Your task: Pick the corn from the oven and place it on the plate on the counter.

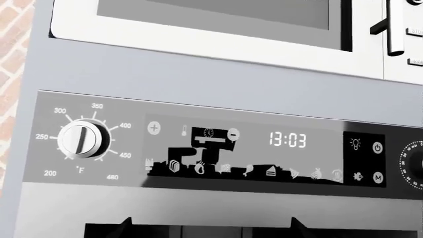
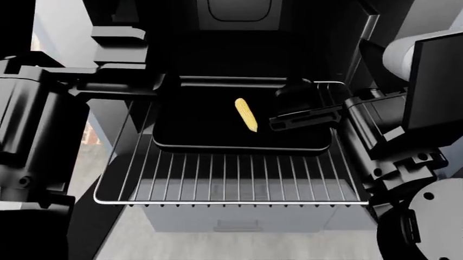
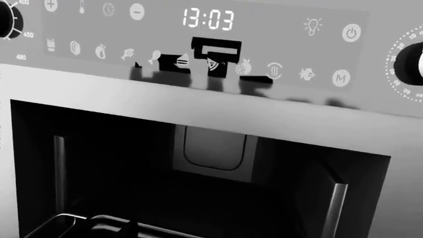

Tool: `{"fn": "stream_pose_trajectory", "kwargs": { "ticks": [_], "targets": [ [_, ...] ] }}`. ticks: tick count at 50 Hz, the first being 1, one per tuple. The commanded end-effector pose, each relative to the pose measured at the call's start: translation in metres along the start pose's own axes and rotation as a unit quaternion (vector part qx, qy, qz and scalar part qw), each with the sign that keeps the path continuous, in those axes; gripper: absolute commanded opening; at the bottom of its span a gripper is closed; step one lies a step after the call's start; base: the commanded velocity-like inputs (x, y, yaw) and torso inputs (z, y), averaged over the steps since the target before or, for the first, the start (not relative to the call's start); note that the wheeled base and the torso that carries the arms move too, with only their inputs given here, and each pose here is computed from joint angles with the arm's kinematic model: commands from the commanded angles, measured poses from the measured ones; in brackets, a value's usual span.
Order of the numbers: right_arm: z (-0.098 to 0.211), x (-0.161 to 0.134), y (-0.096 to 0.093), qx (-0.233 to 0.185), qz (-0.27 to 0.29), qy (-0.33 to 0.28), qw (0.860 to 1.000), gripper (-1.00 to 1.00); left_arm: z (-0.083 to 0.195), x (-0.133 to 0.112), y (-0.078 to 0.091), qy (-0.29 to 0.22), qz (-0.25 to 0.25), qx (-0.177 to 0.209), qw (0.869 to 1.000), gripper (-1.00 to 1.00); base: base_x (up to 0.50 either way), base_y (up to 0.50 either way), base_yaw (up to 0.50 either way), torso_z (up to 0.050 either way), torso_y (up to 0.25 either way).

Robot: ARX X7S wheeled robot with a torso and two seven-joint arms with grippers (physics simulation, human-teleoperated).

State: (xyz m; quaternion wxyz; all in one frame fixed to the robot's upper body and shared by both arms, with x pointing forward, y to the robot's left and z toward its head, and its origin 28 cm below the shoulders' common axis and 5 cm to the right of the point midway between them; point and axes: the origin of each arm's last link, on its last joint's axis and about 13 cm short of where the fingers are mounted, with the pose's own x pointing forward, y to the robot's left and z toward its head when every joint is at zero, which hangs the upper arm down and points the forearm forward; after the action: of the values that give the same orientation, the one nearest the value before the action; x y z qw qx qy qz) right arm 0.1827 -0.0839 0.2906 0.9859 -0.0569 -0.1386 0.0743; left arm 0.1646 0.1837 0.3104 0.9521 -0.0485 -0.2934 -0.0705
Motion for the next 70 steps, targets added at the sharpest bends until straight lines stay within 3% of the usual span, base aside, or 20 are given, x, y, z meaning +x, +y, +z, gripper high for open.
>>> {"fn": "stream_pose_trajectory", "kwargs": {
  "ticks": [1,13,28,39,44,48,58,70],
  "targets": [
    [0.005,0.009,-0.002,-0.013,0.014,0.006,1.000,1.00,0.001,-0.001,-0.001,0.000,-0.002,-0.001,1.000,1.00,0.00,0.00,0.00,0.000,0.000],
    [0.002,0.034,-0.008,-0.009,0.040,0.034,0.999,1.00,0.004,-0.003,-0.001,-0.001,-0.003,-0.003,1.000,1.00,0.00,0.00,0.00,0.000,0.000],
    [-0.041,0.066,-0.015,0.031,0.068,0.113,0.991,1.00,0.005,-0.004,-0.002,-0.002,-0.007,-0.006,1.000,1.00,0.00,0.00,0.00,0.000,0.000],
    [-0.053,0.086,-0.011,0.026,0.118,0.156,0.980,1.00,0.006,-0.005,-0.002,-0.004,-0.006,-0.006,1.000,1.00,0.00,0.00,0.00,0.000,0.000],
    [-0.054,0.094,-0.012,-0.007,0.185,0.228,0.956,1.00,0.008,-0.006,-0.003,-0.005,-0.007,-0.005,1.000,1.00,0.00,0.00,0.00,0.000,0.000],
    [-0.049,0.099,-0.015,-0.011,0.200,0.245,0.948,1.00,0.007,-0.007,-0.003,-0.007,-0.006,-0.003,1.000,1.00,0.00,0.00,0.00,0.000,0.000],
    [-0.051,0.107,-0.019,0.012,0.223,0.281,0.933,1.00,0.008,-0.007,-0.003,-0.008,-0.008,-0.004,1.000,1.00,0.00,0.00,0.00,0.000,0.000],
    [-0.056,0.122,-0.026,0.010,0.216,0.305,0.928,1.00,0.008,-0.007,-0.002,-0.008,-0.008,-0.004,1.000,1.00,0.00,0.00,0.00,0.000,0.000]
  ]
}}
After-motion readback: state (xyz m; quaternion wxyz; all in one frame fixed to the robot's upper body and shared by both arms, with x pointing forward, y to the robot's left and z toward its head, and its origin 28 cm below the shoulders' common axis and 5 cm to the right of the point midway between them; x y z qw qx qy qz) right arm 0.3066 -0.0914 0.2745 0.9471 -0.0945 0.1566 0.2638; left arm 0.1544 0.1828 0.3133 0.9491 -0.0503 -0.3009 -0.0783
